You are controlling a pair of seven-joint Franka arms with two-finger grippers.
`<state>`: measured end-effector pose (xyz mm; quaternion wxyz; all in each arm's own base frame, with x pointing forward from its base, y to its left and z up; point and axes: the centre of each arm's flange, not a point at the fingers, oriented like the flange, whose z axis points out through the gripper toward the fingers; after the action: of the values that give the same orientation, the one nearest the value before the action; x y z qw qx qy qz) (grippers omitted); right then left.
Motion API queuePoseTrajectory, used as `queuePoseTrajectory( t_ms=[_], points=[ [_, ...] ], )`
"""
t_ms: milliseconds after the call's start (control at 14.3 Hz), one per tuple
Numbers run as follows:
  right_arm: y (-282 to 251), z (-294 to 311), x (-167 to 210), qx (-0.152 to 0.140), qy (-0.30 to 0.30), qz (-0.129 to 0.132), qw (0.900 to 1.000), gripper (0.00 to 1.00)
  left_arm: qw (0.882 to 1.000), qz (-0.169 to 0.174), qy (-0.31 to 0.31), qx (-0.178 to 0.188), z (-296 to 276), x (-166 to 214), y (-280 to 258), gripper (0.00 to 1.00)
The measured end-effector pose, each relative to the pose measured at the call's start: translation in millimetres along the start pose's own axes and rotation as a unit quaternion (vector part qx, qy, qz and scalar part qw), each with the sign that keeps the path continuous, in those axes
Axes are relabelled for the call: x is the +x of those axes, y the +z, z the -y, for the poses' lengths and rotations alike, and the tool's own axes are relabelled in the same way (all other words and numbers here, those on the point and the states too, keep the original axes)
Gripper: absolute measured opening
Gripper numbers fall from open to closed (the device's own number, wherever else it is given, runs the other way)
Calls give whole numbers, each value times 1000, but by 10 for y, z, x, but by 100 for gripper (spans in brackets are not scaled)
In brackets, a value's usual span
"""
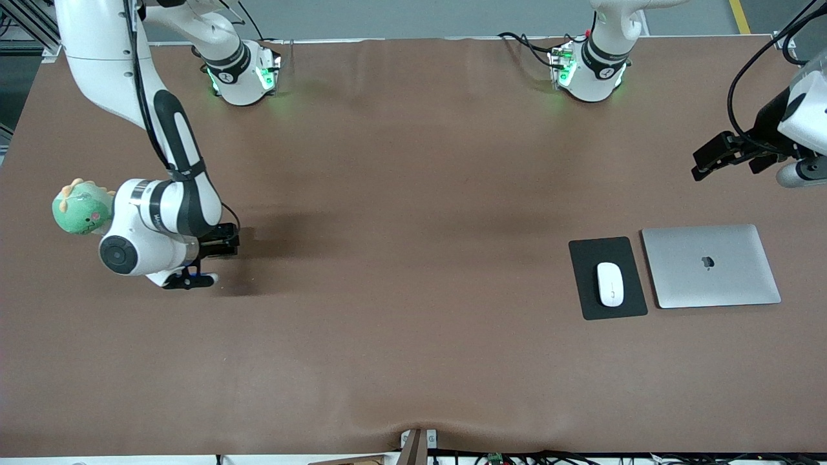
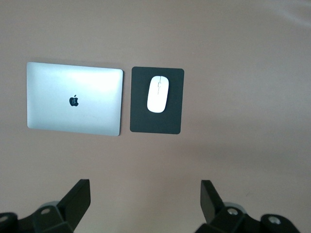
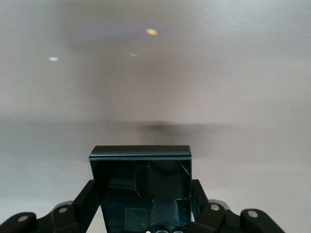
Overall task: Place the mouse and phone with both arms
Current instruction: 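Lower the phone beside the green plush toy with the right gripper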
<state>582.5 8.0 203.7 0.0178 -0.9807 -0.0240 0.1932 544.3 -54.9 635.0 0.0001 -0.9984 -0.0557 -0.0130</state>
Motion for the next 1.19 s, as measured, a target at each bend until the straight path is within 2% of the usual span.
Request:
queuePoseTrajectory(
  t_ms=[280, 560, 981, 1121, 1191],
  points=[
    [-3, -466, -71, -5, -7, -6, 1000, 80, 1000, 6, 5, 2, -48, -73, 0, 100],
    [220, -1075, -231, 5, 4, -16, 1000, 80, 1000, 8, 7, 2, -68, -79, 11, 100],
    [424, -996, -305, 23, 21, -6, 999, 80, 1000, 9, 11, 2, -112, -90, 21, 100],
    [493, -987, -326, 21, 22, -9, 999, 80, 1000, 9, 11, 2, -112, -91, 28, 100],
    [523, -990, -338, 21, 23, -9, 999, 86, 1000, 10, 11, 2, -112, -91, 30, 100]
  ],
)
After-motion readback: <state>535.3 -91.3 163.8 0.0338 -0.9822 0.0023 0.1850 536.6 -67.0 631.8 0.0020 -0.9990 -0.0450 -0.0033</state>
